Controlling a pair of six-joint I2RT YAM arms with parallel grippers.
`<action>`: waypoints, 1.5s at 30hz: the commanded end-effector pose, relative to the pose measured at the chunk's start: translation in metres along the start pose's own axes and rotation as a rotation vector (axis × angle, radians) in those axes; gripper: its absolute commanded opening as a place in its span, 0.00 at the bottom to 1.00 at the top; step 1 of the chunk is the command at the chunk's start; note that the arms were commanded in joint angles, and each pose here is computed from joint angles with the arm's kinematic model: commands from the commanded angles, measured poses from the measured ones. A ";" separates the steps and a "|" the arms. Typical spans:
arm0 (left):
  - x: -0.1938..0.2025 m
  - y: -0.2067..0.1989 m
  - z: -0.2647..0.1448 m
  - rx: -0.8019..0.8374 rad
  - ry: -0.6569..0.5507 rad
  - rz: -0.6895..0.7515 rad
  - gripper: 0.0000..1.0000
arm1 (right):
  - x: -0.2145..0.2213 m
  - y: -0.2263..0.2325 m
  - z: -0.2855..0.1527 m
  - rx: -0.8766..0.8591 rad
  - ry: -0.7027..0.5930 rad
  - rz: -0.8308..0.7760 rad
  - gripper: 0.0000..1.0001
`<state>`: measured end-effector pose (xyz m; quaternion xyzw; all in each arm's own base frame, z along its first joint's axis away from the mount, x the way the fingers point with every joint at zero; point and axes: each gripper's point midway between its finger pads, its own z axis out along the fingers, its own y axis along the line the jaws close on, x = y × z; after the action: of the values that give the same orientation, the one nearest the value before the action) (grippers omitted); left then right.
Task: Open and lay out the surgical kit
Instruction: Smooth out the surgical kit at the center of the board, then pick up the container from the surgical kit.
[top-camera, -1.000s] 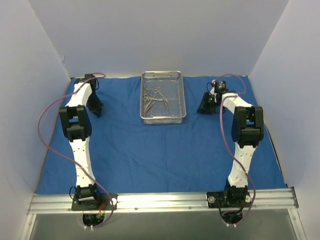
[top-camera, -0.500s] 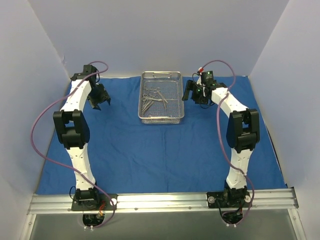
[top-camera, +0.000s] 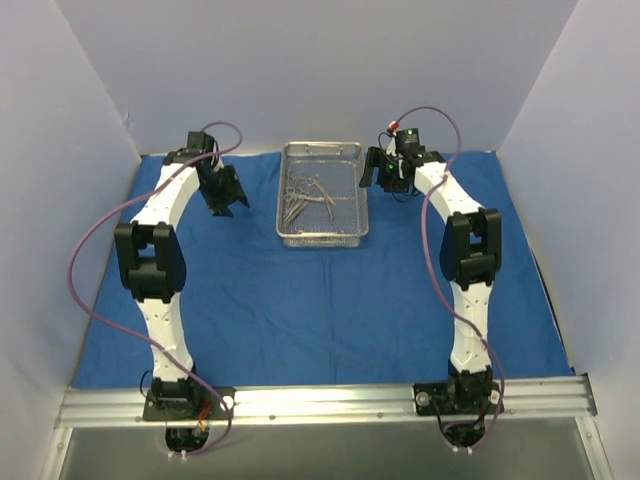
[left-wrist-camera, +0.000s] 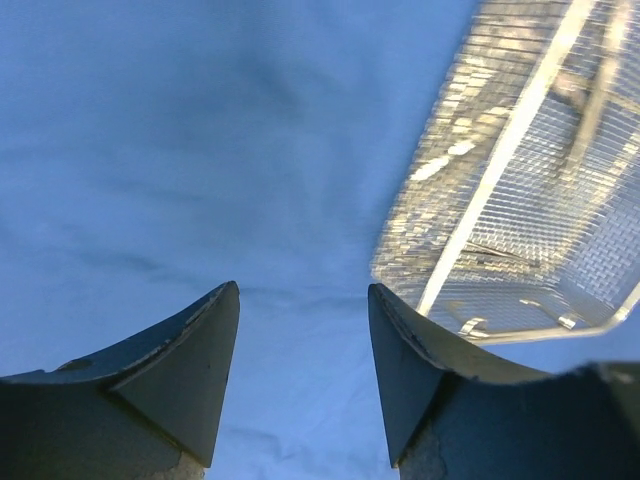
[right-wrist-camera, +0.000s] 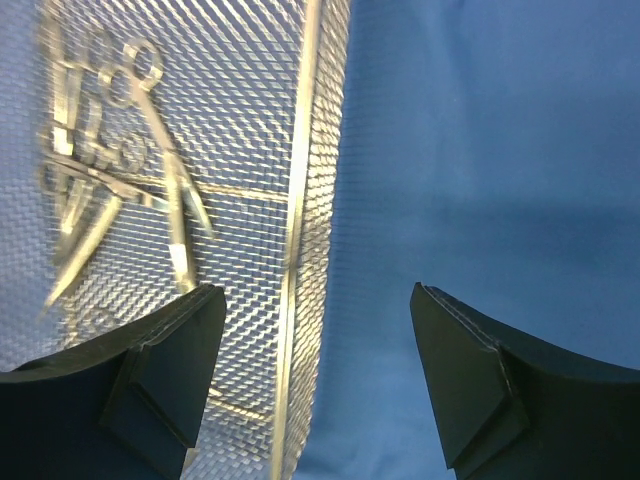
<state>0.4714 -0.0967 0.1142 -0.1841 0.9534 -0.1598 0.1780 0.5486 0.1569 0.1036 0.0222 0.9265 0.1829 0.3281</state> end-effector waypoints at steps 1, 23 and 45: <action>-0.018 -0.045 -0.002 0.154 -0.073 0.059 0.63 | 0.014 0.004 0.011 -0.001 0.062 -0.014 0.75; -0.006 -0.115 0.081 0.130 -0.019 0.197 0.56 | 0.034 0.007 0.043 -0.018 0.140 -0.029 0.34; -0.038 -0.131 0.007 0.109 -0.202 0.261 0.02 | -0.003 0.074 -0.003 -0.061 0.016 -0.086 0.00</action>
<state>0.5320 -0.2096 0.0725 -0.0568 0.9649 -0.1546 0.2045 0.5498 0.1866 0.0540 0.0007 0.9477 0.1575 0.2776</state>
